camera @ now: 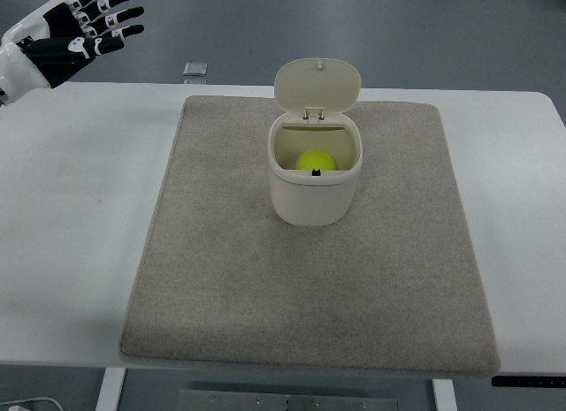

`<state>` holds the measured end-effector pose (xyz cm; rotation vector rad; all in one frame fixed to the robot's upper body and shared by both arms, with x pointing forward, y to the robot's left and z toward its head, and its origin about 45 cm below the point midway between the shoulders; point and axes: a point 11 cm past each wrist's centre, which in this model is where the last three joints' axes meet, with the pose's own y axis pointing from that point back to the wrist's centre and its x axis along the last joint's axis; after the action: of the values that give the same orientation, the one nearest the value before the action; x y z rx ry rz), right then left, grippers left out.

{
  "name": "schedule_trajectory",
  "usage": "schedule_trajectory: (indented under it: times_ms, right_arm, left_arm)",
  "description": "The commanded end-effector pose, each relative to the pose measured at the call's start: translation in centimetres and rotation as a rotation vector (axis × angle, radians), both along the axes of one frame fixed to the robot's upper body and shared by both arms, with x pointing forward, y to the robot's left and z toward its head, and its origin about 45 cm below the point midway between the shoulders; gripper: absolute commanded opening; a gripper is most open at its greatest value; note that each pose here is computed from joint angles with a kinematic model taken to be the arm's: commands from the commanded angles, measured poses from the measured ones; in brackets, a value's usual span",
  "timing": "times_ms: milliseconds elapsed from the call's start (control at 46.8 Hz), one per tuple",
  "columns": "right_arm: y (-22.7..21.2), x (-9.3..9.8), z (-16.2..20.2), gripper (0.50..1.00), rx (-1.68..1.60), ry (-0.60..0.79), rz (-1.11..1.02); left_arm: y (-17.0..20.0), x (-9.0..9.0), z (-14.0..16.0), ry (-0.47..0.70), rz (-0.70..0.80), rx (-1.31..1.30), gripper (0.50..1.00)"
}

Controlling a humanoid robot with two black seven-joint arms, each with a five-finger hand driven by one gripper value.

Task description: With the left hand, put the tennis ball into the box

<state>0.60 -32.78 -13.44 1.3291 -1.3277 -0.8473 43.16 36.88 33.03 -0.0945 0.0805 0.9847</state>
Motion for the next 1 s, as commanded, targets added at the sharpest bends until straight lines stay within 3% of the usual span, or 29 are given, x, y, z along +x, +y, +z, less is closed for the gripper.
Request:
schedule_trajectory:
  times_ms: [0, 171, 492, 705, 983]
  right_arm:
    - [0.0, 0.0, 0.0, 0.94, 0.0, 0.0, -0.001]
    - [0.0, 0.0, 0.0, 0.94, 0.0, 0.0, -0.001]
    - [0.0, 0.0, 0.0, 0.938, 0.0, 0.0, -0.001]
    - [0.0, 0.0, 0.0, 0.938, 0.0, 0.0, -0.001]
    - [2.0, -0.2, -0.1, 0.938, 0.07, 0.009, 0.002]
  left_arm:
    - [0.1, -0.2, -2.0, 0.079, 0.016, -0.013, 0.994]
    - [-1.1, 0.4, -4.3, 0.169, 0.028, -0.088, 0.994]
    - [-2.9, 1.2, -6.1, 0.33, 0.063, -0.291, 0.994]
    - [-4.4, 1.5, -7.6, 0.37, 0.074, -0.409, 0.994]
    - [-3.7, 1.3, -7.7, 0.37, 0.084, -0.418, 0.994]
